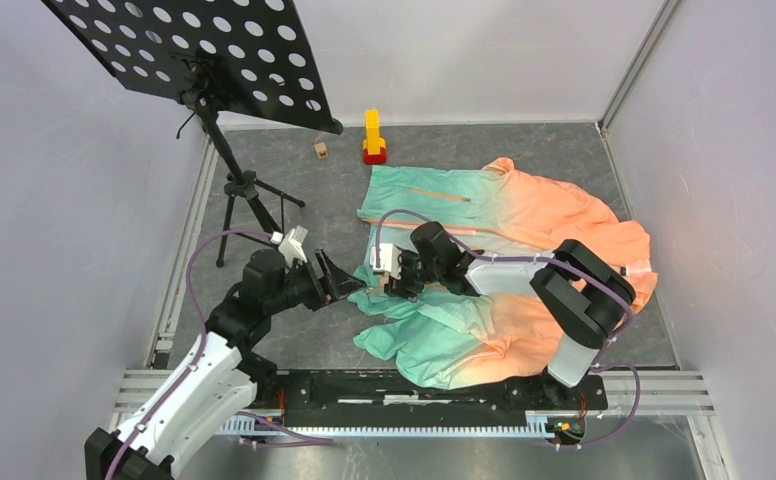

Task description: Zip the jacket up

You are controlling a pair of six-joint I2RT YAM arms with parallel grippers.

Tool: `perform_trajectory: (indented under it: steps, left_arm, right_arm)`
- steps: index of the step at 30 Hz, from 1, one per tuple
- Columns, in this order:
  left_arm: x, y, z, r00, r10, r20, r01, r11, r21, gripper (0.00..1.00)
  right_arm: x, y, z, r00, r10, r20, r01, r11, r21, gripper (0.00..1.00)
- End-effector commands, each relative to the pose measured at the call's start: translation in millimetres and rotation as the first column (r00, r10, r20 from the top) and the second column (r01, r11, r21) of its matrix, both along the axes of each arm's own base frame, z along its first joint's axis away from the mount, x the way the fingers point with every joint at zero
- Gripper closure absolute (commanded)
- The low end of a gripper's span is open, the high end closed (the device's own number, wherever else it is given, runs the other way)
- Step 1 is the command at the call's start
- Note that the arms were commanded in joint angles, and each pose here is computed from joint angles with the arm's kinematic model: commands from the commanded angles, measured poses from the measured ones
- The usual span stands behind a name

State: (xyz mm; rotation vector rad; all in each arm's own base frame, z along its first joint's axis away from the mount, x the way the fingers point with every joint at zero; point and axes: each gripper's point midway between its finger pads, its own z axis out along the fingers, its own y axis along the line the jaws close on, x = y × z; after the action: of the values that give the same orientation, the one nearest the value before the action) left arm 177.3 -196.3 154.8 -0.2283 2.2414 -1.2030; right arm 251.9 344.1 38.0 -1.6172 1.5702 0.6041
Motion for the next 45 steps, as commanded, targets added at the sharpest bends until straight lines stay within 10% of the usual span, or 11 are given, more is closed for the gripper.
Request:
perform_trajectory:
  steps: [1, 15, 34, 45]
  left_arm:
    - [-2.9, -5.2, 13.1, 1.0, -0.017, 0.011, 0.017, 0.999, -0.049, 0.22]
    - [-1.5, -4.6, 16.0, 0.999, -0.022, 0.046, 0.024, 0.999, -0.043, 0.19]
    - [39.3, -31.2, -1.7, 0.974, -0.008, 0.226, 0.026, 0.997, -0.077, 0.25]
    - [47.1, -17.7, -18.3, 0.957, 0.079, 0.28, -0.065, 0.996, -0.06, 0.34]
  right_arm:
    - [-1.5, 4.2, -5.2, 0.998, 0.056, -0.004, -0.056, 0.997, -0.044, 0.36]
    - [-6.5, 10.5, 42.7, 0.999, -0.038, 0.006, 0.037, 0.991, 0.131, 1.0]
    - [-20.4, -4.0, 90.7, 0.892, -0.012, -0.452, 0.268, 0.82, 0.506, 1.0]
    - [-27.0, -0.5, 101.0, 0.858, 0.045, -0.511, 0.293, 0.774, 0.561, 1.0]
